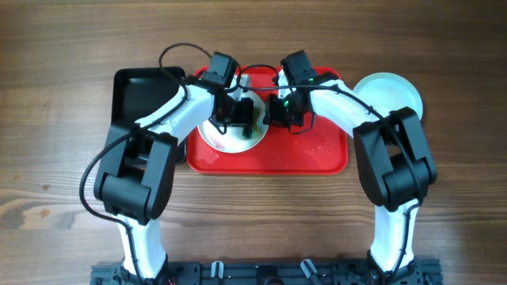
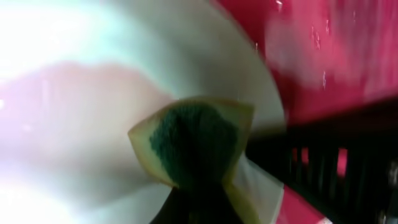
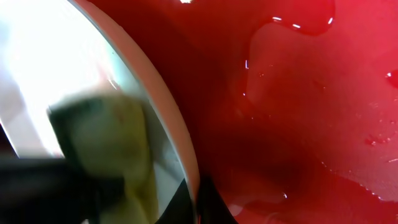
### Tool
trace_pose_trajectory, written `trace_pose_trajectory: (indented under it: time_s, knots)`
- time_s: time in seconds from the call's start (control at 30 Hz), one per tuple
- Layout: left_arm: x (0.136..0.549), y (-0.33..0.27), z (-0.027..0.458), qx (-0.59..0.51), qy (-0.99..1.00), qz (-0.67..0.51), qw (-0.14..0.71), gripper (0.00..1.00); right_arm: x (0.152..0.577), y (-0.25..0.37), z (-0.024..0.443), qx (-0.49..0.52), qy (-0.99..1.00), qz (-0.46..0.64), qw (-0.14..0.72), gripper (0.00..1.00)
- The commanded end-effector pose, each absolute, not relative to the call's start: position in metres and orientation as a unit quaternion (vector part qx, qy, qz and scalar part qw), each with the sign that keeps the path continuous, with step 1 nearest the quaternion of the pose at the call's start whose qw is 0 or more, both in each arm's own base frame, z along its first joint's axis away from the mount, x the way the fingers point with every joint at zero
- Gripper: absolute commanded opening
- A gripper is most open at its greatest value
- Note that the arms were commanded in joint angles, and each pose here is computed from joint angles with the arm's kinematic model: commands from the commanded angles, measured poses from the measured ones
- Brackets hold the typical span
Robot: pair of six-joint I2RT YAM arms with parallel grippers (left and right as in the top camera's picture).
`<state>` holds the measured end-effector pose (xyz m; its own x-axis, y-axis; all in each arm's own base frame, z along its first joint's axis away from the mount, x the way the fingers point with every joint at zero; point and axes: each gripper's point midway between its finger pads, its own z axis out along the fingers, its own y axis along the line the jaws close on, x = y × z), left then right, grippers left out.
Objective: Clean dirty plates on tray and stack at the side
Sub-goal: 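Scrub the white plate with the sponge while right gripper holds rim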
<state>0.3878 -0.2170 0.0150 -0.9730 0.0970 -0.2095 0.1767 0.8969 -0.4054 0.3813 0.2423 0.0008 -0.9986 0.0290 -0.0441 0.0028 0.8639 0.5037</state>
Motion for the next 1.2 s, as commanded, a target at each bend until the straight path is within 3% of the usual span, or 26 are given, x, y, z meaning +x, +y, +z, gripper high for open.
trace_pose_trajectory:
  time_s: [0.0, 0.17, 0.3, 0.4, 0.47, 0.6, 0.73, 0.87, 1.17]
  knots:
    - [0.421, -0.186, 0.003, -0.013, 0.980, -0.120, 0.157, 0.04, 0.377, 0.231, -0.024, 0.025, 0.973, 0.231, 0.008, 0.04]
    - [0.434, -0.137, 0.003, -0.101, 0.974, 0.003, 0.202, 0.04, 0.376, 0.231, -0.024, 0.022, 0.973, 0.231, 0.008, 0.04]
    - [0.403, -0.088, 0.001, -0.204, 0.955, 0.122, 0.177, 0.04, 0.376, 0.231, -0.024, 0.021, 0.973, 0.231, 0.008, 0.04]
    - [0.381, -0.080, -0.002, -0.221, 0.955, 0.143, 0.138, 0.04, 0.376, 0.231, -0.024, 0.021, 0.973, 0.231, 0.008, 0.04]
    - [0.366, -0.089, -0.007, -0.211, 0.965, 0.121, 0.096, 0.04, 0.376, 0.231, -0.024, 0.021, 0.973, 0.231, 0.008, 0.04]
    - [0.336, -0.154, -0.014, -0.080, 0.995, -0.052, -0.023, 0.04, 0.376, 0.232, -0.024, 0.019, 0.973, 0.232, 0.007, 0.04]
    - [0.323, -0.201, 0.003, -0.026, 0.978, -0.196, -0.068, 0.04, 0.374, 0.232, -0.024, 0.017, 0.972, 0.235, 0.004, 0.04]
    - [0.341, -0.219, 0.044, -0.010, 0.957, -0.289, -0.025, 0.04, 0.372, 0.232, -0.024, 0.016, 0.972, 0.235, 0.000, 0.04]
    - [0.391, -0.162, 0.128, -0.052, 0.945, -0.301, 0.116, 0.04, 0.366, 0.235, -0.021, 0.004, 0.969, 0.248, -0.012, 0.04]
